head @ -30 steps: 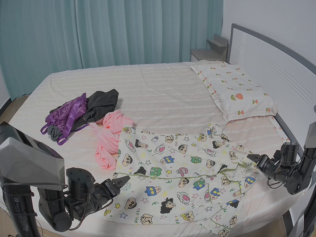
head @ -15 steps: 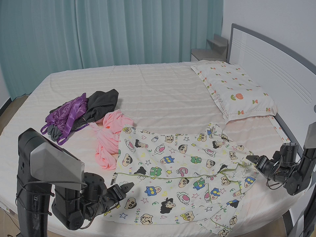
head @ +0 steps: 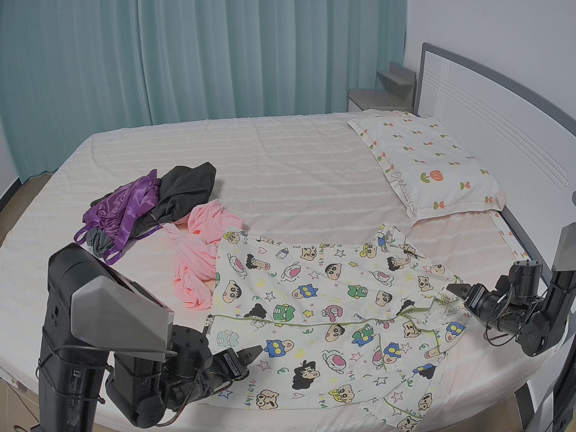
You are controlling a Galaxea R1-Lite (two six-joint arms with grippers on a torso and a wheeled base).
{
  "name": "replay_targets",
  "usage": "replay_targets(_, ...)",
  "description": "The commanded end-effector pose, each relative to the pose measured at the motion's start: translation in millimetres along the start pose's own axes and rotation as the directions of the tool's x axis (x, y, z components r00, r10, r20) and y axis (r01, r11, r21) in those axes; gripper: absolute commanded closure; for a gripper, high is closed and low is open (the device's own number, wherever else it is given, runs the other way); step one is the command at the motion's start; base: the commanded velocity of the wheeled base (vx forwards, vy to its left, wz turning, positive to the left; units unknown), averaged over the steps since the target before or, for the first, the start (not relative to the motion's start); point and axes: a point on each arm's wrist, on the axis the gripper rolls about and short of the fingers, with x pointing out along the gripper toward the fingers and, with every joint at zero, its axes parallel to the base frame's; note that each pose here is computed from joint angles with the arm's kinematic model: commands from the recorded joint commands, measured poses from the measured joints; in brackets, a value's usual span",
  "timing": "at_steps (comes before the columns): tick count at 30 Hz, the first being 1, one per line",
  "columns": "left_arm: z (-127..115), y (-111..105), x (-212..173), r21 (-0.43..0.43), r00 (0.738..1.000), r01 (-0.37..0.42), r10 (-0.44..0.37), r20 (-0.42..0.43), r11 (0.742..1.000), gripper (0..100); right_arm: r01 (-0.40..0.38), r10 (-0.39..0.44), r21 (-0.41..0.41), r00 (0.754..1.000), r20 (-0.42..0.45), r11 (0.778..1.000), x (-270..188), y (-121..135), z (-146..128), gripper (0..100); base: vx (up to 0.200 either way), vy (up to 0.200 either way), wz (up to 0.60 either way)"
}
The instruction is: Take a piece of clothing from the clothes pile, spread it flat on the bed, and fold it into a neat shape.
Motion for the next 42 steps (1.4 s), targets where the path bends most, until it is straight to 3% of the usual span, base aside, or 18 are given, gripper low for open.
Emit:
replay_targets(1,-8,-8,-2,0.018,0.999,0.035,-0.035,-0.018,0.999,0,-0.002,0.002,0.000,1.000,-0.003,1.000,0,0,-1,0,0.000,0.000,0.00)
replay_targets(8,-34,-17,-10,0.087,0.995,0.051,-0.043,-0.094,0.995,0,-0.001,0.001,0.000,1.000,-0.002,1.000,0,0,0,0,0.000,0.000,0.00)
replay_targets(17,-45,-19,-17,0.116,0.991,0.056,-0.040,-0.131,0.992,0,0.001,-0.001,0.000,1.000,-0.005,1.000,0,0,-1,0,0.000,0.000,0.00)
replay_targets(21,-44,-22,-16,0.119,0.996,0.043,-0.033,-0.088,0.992,0,0.001,-0.001,0.000,1.000,-0.005,1.000,0,0,-1,0,0.000,0.000,0.00)
replay_targets(26,-33,-27,-7,0.092,0.999,0.019,-0.022,0.030,0.996,0,0.000,0.000,-0.001,1.000,-0.006,1.000,1,0,-1,0,0.000,0.000,0.00)
replay_targets(31,-22,-38,-12,0.045,0.995,0.063,-0.066,0.073,0.997,0,0.000,0.000,-0.001,1.000,-0.006,1.000,1,0,-1,0,0.000,0.000,0.00)
replay_targets(42,-37,-31,-35,0.045,0.980,0.129,-0.120,-0.161,0.991,0,0.000,0.000,0.000,1.000,-0.004,1.000,1,0,-1,0,0.000,0.000,0.00)
